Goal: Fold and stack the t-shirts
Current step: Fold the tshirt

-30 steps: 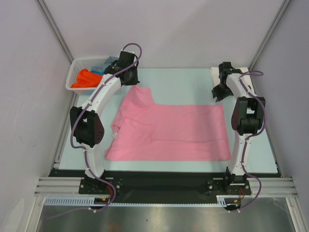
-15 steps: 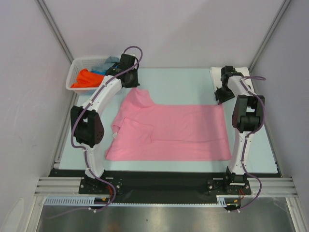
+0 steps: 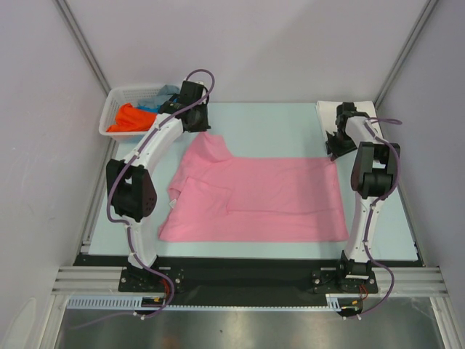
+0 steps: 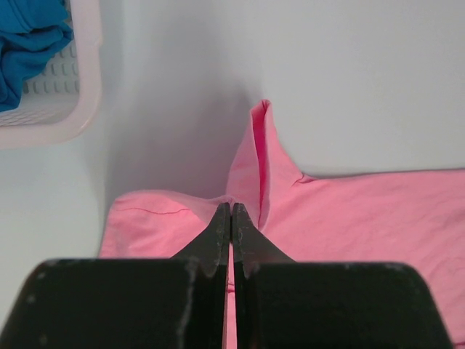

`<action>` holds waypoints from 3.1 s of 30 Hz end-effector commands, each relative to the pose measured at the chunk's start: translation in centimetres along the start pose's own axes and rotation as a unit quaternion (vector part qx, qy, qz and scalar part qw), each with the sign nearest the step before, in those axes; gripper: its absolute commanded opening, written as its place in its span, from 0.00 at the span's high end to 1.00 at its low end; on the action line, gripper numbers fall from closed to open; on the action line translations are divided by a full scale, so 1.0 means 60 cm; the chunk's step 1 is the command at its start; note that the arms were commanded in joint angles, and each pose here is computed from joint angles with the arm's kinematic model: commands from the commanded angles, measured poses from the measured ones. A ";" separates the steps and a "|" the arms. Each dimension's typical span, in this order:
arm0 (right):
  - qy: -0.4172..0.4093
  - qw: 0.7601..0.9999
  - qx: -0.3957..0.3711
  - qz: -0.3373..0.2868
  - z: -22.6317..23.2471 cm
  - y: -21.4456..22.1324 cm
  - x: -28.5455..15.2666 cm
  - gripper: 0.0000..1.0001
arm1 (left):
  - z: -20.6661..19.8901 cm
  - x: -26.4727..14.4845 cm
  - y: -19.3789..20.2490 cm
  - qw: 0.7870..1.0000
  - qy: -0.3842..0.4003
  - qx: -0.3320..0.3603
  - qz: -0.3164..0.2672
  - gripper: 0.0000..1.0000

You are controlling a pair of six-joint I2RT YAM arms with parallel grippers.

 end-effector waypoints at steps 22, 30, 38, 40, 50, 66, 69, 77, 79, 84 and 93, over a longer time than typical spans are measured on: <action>0.136 0.990 -0.031 0.015 -0.072 0.026 0.099 0.69 | 0.018 -0.046 -0.034 0.999 -0.004 -0.005 -0.037 1.00; 0.108 0.993 -0.027 0.029 -0.050 0.029 0.102 0.85 | 0.023 -0.047 -0.030 0.999 -0.004 -0.007 -0.035 1.00; 0.040 0.998 -0.051 0.024 -0.003 0.008 0.051 1.00 | 0.040 -0.054 -0.034 0.999 -0.013 -0.013 -0.039 1.00; 0.017 0.997 -0.062 0.034 0.010 0.008 0.043 1.00 | 0.043 -0.059 -0.038 0.999 -0.013 -0.015 -0.042 1.00; -0.015 0.995 -0.088 0.046 0.025 0.017 -0.008 1.00 | 0.047 -0.090 -0.011 0.999 -0.011 -0.018 -0.033 1.00; -0.035 0.990 -0.137 0.004 -0.006 -0.002 -0.089 1.00 | 0.062 -0.138 0.046 0.999 -0.018 -0.017 -0.028 1.00; -0.029 0.989 -0.146 -0.011 -0.017 -0.010 -0.099 1.00 | 0.064 -0.145 0.053 0.999 -0.019 -0.016 -0.028 1.00; -0.025 0.987 -0.157 -0.018 -0.047 -0.014 -0.112 1.00 | 0.068 -0.167 0.092 0.999 -0.023 -0.018 -0.016 1.00; -0.031 0.987 -0.159 -0.021 -0.048 -0.012 -0.123 1.00 | 0.070 -0.179 0.098 0.999 -0.024 -0.020 -0.017 1.00; -0.031 0.985 -0.169 -0.017 -0.061 -0.004 -0.137 1.00 | 0.078 -0.200 0.123 0.999 -0.037 -0.026 -0.015 1.00; -0.017 0.978 -0.206 -0.017 -0.103 -0.011 -0.154 1.00 | 0.094 -0.223 0.189 0.997 -0.064 -0.051 0.008 1.00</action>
Point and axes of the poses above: each gripper's point midway between its finger pads, its own x axis out along the fingers, its own z axis along the line the jaws close on, y = z × x, the point moved 3 cm from there along -x, back along the fingers, and after that the axes turned 13 degrees about x, right-handed, at the moved point
